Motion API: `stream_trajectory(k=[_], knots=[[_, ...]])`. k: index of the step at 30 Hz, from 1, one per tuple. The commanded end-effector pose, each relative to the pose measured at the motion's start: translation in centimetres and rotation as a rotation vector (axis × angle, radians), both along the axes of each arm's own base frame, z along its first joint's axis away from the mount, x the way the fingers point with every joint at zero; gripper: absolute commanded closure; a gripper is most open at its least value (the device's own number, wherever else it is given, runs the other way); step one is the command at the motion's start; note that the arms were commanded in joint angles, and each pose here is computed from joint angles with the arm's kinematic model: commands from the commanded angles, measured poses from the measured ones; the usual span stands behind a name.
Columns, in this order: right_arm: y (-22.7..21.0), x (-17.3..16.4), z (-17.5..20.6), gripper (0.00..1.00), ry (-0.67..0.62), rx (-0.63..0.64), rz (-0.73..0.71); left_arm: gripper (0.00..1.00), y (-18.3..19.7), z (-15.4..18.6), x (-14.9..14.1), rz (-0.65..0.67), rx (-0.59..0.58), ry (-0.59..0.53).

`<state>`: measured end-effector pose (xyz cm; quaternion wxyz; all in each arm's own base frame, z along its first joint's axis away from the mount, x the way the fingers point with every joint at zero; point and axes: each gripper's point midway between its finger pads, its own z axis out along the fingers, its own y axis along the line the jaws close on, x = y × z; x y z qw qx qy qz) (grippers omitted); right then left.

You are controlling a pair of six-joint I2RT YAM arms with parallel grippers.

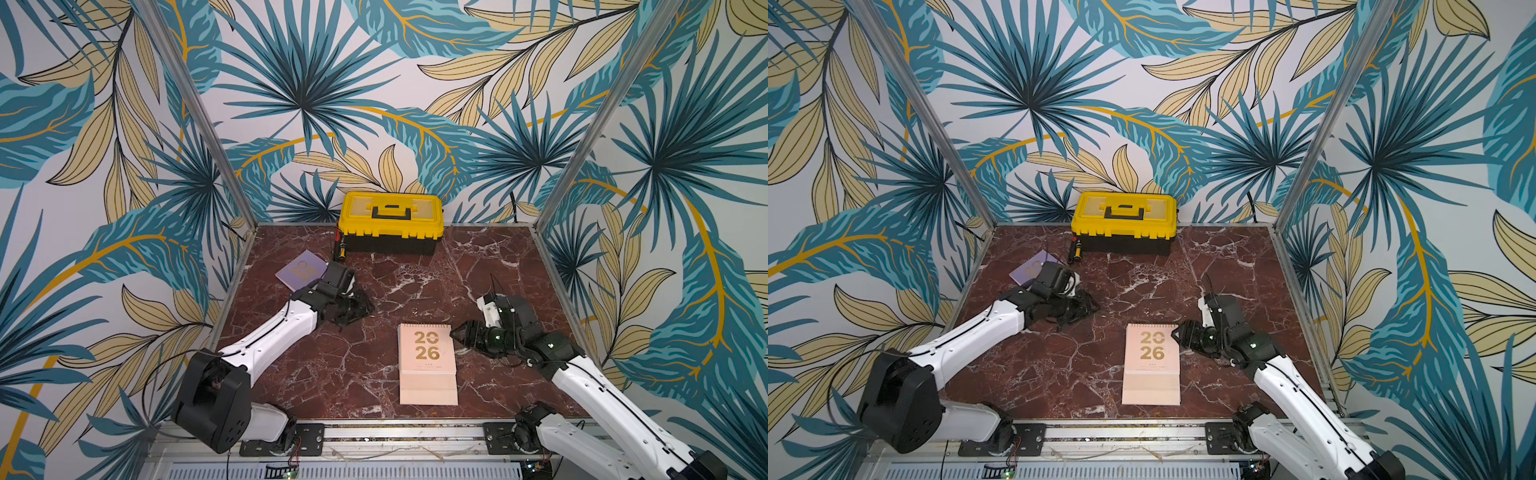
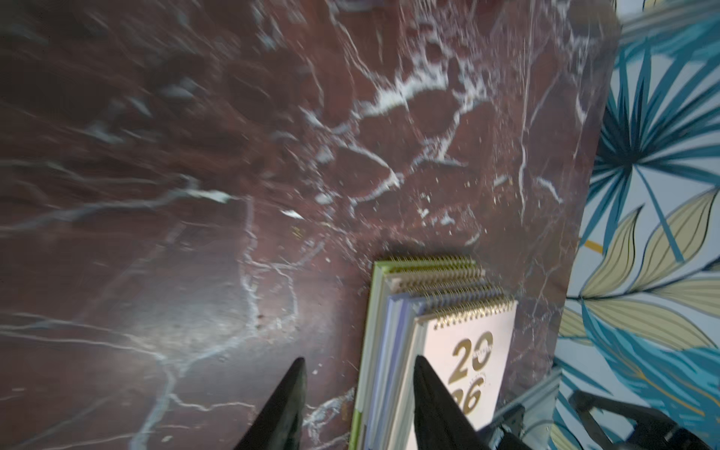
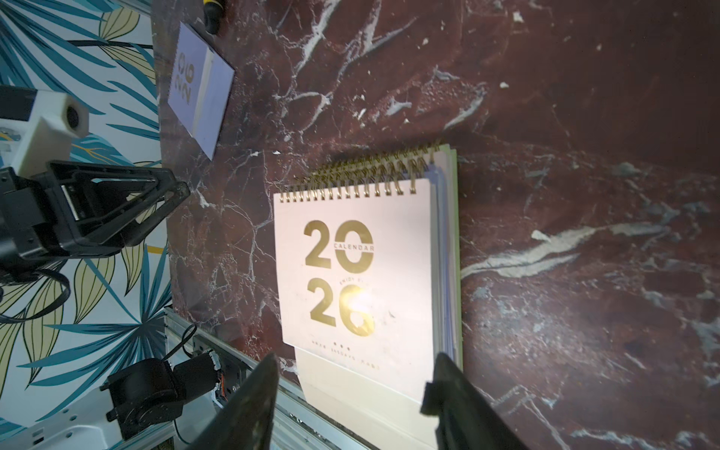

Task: Stack the calendars
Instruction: Move the calendar to the center of the board.

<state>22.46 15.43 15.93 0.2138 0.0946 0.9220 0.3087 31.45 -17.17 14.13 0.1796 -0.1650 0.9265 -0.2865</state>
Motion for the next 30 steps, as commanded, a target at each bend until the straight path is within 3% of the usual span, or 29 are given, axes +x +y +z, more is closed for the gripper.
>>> stream_trajectory(k=[1,6,12,21,30], knots=[[0.5,0.6,0.1,0.38,-0.005,-0.017,0.032,0.49,4.5,-0.2,0.7,0.086,0.010,0.010],[0.8,1.1,-0.3,0.38,0.006,-0.037,0.058,0.46,9.3,1.2,3.9,0.218,-0.002,-0.019],[0.4,0.9,-0.7,0.37,0.001,-0.057,0.055,0.41,13.7,1.5,8.3,0.322,0.104,-0.050],[0.4,1.0,-1.2,0.36,0.005,-0.041,0.052,0.40,18.4,-0.7,14.9,0.405,0.228,-0.017],[0.5,1.7,-1.5,0.36,0.040,-0.029,0.065,0.40,22.2,-3.4,22.3,0.464,0.241,-0.016]])
